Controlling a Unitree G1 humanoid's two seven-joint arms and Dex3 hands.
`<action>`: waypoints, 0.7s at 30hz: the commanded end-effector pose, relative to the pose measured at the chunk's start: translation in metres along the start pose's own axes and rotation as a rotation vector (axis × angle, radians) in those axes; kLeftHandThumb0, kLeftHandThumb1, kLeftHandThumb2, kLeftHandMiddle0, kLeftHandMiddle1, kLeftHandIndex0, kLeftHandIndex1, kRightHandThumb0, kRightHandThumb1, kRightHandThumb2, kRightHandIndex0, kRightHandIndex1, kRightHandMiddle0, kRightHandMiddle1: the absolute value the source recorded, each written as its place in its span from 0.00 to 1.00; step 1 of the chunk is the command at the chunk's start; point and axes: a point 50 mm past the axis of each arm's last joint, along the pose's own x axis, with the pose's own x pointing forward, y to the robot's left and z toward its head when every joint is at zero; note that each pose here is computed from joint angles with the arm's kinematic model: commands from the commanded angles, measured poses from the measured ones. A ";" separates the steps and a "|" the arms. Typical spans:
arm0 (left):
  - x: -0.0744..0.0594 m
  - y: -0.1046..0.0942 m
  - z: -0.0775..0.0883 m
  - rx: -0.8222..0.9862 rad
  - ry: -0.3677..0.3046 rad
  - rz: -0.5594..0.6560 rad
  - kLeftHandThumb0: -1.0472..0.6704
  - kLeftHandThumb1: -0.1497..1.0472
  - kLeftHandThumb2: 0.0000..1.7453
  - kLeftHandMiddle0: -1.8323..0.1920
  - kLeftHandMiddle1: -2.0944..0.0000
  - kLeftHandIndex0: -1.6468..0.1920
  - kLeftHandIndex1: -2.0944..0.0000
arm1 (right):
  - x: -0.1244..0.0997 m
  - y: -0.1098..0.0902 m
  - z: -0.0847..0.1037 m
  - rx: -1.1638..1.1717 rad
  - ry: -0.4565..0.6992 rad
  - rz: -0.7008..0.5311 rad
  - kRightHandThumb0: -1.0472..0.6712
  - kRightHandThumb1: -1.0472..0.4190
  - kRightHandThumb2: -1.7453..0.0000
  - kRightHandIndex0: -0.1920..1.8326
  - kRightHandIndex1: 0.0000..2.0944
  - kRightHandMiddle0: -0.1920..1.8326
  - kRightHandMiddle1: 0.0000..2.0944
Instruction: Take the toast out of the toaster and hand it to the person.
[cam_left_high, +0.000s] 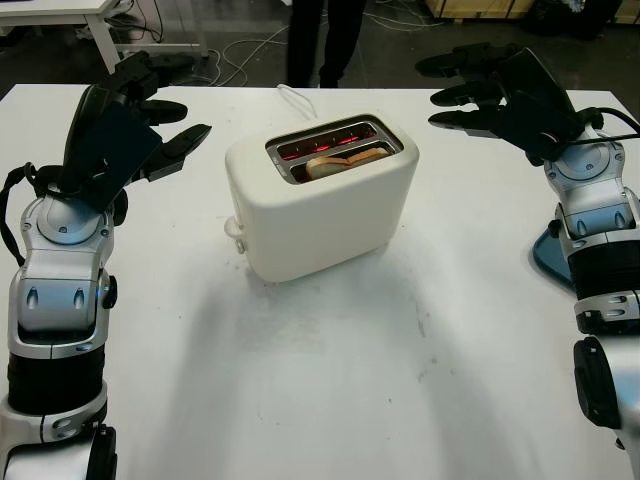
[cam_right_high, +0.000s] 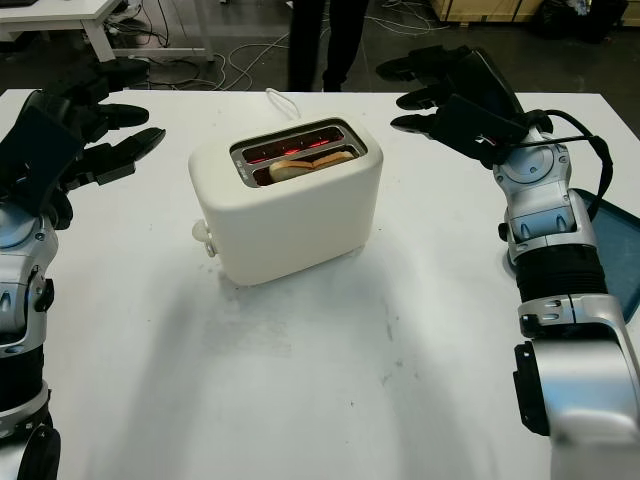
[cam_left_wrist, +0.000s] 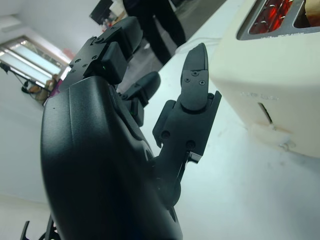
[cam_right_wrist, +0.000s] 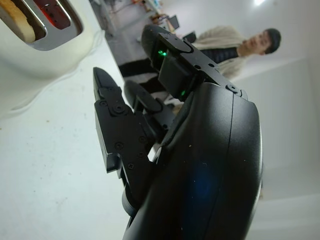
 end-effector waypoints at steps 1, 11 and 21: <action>0.000 0.002 0.004 0.020 -0.015 0.005 0.47 0.80 0.15 0.76 0.61 0.68 0.81 | -0.001 0.000 0.001 -0.011 -0.012 -0.009 0.59 0.18 1.00 0.58 0.03 0.51 0.01; -0.005 0.001 0.003 -0.007 -0.008 -0.006 0.47 0.82 0.14 0.79 0.62 0.69 0.83 | -0.002 0.001 -0.002 -0.007 -0.009 0.003 0.56 0.18 1.00 0.58 0.02 0.52 0.01; -0.007 -0.001 0.000 0.007 0.003 -0.004 0.48 0.85 0.13 0.79 0.62 0.69 0.84 | -0.004 0.002 -0.005 0.002 0.016 -0.003 0.57 0.17 1.00 0.57 0.01 0.51 0.00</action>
